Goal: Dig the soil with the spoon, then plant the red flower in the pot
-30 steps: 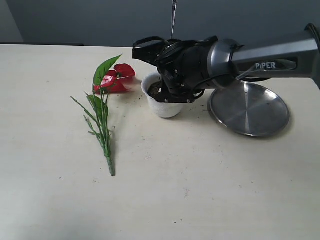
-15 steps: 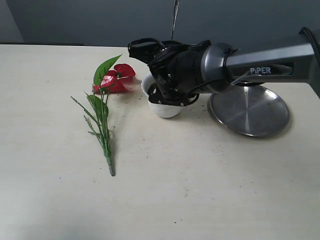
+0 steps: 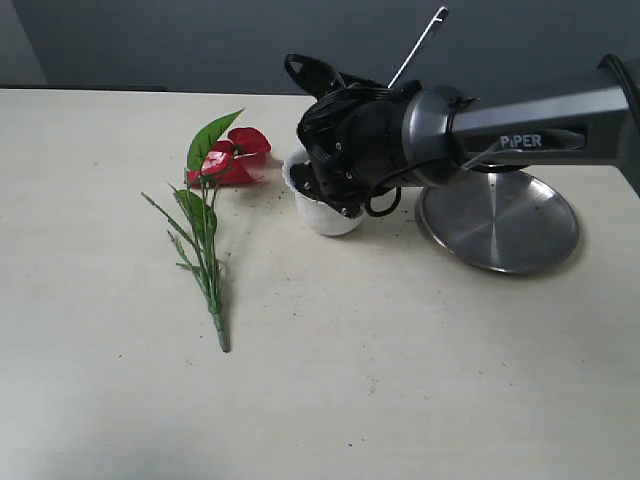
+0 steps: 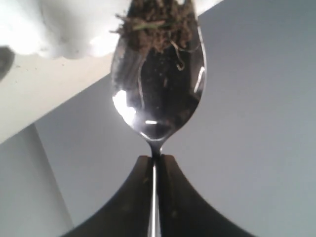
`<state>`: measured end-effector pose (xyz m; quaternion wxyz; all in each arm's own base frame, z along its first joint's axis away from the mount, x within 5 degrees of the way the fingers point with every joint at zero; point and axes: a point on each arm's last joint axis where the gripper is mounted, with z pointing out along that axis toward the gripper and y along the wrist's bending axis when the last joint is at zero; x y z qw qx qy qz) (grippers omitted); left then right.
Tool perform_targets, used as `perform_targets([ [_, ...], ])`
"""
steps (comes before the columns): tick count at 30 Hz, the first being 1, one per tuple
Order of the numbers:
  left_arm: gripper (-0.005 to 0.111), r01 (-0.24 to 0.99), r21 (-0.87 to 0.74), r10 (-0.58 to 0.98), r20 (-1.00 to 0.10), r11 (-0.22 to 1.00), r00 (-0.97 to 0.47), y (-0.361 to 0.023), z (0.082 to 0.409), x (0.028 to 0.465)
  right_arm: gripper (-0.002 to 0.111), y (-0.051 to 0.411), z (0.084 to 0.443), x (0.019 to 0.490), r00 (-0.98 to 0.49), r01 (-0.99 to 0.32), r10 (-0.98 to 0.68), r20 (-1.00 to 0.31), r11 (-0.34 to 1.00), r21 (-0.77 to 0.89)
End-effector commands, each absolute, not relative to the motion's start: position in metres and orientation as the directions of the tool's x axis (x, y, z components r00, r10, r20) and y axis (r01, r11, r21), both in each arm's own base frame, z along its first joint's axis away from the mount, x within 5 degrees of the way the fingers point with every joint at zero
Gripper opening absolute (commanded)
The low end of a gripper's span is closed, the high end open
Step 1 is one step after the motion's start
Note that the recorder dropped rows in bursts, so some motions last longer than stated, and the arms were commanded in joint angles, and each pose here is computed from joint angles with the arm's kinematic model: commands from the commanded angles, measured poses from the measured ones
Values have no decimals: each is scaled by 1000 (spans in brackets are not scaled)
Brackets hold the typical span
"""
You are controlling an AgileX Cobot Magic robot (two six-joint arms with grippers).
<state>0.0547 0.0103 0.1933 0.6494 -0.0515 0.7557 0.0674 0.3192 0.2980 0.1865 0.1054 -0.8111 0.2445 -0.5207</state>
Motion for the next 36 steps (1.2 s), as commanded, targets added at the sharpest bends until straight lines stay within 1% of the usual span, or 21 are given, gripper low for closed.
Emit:
perform_targets([
  [1,0,-166,31,5,-988,986,-152,10,192,54,-1,297,190,315,300,-344,-608,735,-788,-511],
  [5,0,-166,31,5,-988,986,-152,10,192,54,-1,301,190,312,277,-356,-667,692,-740,-571],
  [9,0,-166,31,5,-988,986,-152,10,192,54,-1,301,190,312,220,-392,-768,602,-635,-666],
  [13,0,-166,31,5,-988,986,-152,10,192,54,-1,298,190,311,142,-433,-834,533,-537,-724],
  [21,0,-166,31,5,-988,986,-152,10,192,54,-1,303,192,302,114,-436,-840,531,-522,-733],
  [29,0,-166,31,5,-988,986,-152,10,192,54,-1,308,189,297,91,-458,-906,414,-407,-790],
  [36,0,-166,31,5,-988,986,-152,10,192,54,-1,306,186,295,60,-504,-922,381,-358,-786],
])
